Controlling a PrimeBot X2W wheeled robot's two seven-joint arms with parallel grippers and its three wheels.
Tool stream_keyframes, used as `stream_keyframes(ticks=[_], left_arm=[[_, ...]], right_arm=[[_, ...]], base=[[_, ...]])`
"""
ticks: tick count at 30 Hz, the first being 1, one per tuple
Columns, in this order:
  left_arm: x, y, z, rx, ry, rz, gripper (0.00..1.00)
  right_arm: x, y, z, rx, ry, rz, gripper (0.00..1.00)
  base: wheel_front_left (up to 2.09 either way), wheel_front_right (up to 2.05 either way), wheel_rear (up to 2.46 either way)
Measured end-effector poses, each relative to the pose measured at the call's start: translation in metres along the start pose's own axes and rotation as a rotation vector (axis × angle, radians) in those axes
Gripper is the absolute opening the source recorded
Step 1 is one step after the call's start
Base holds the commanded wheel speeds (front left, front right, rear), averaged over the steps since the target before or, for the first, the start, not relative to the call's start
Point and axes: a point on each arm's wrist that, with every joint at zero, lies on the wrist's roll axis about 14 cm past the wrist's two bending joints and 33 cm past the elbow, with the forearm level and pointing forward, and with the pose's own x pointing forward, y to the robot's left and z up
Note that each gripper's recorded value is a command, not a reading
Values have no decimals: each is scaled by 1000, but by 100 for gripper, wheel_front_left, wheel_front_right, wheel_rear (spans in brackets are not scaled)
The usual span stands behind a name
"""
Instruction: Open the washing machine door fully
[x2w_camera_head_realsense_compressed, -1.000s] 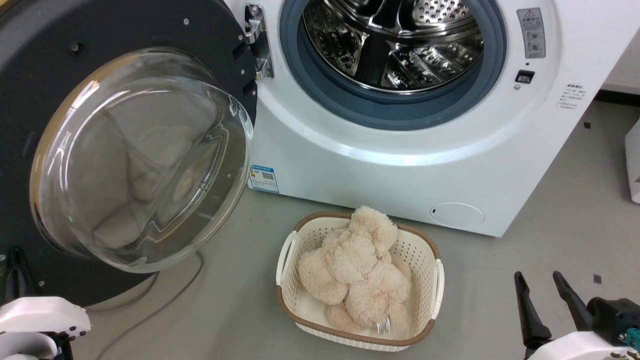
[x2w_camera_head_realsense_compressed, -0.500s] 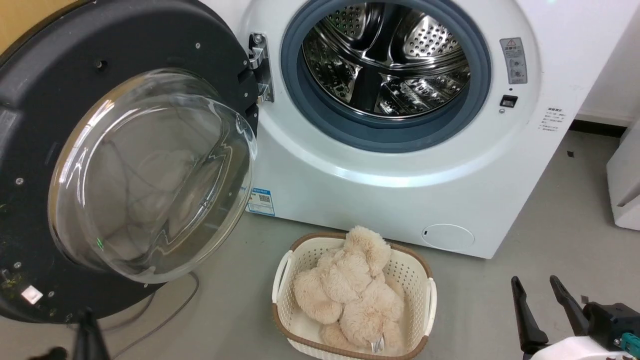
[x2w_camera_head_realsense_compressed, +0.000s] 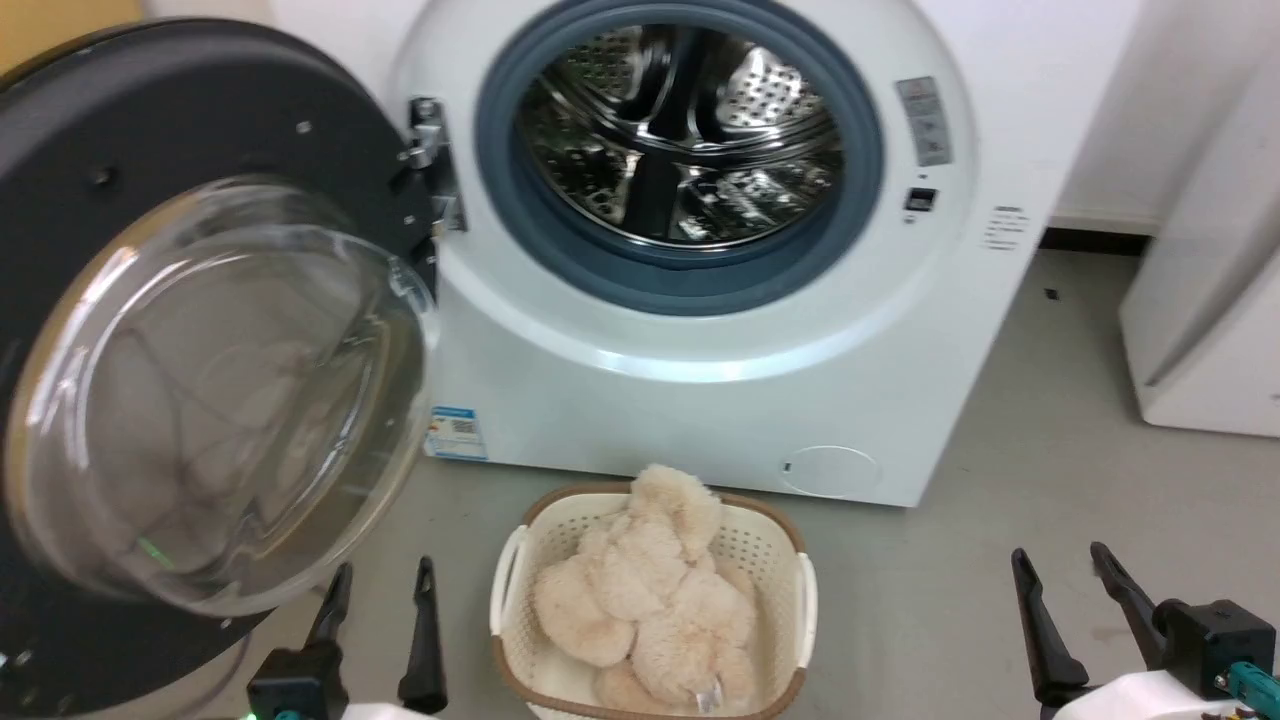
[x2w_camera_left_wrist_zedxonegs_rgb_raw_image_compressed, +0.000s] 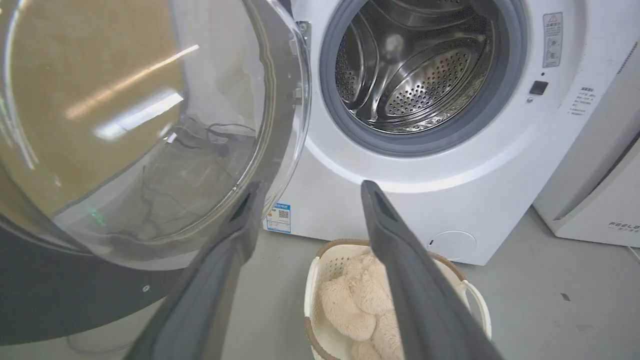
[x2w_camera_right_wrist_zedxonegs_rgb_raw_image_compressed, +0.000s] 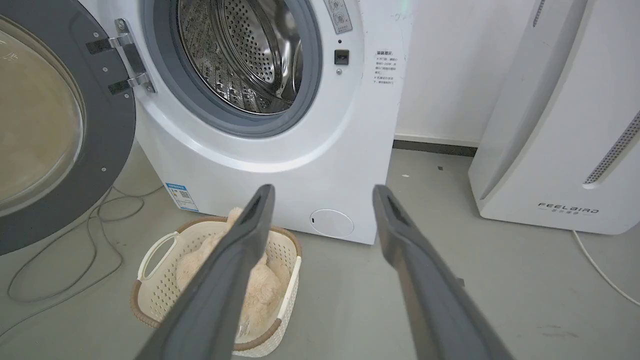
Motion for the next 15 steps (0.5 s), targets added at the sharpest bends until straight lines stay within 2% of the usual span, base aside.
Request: stream_keyframes(ticks=[7,15], left_arm=[[26,-55,8,18,-22,-172,100],[35,-72,0,57,5,-229,100]], right_arm=[[-21,-25,5,-1,-16,-86,100],[-34,-34,3,3,-13,-125,100]], base=[[0,0,0],[0,0,0]])
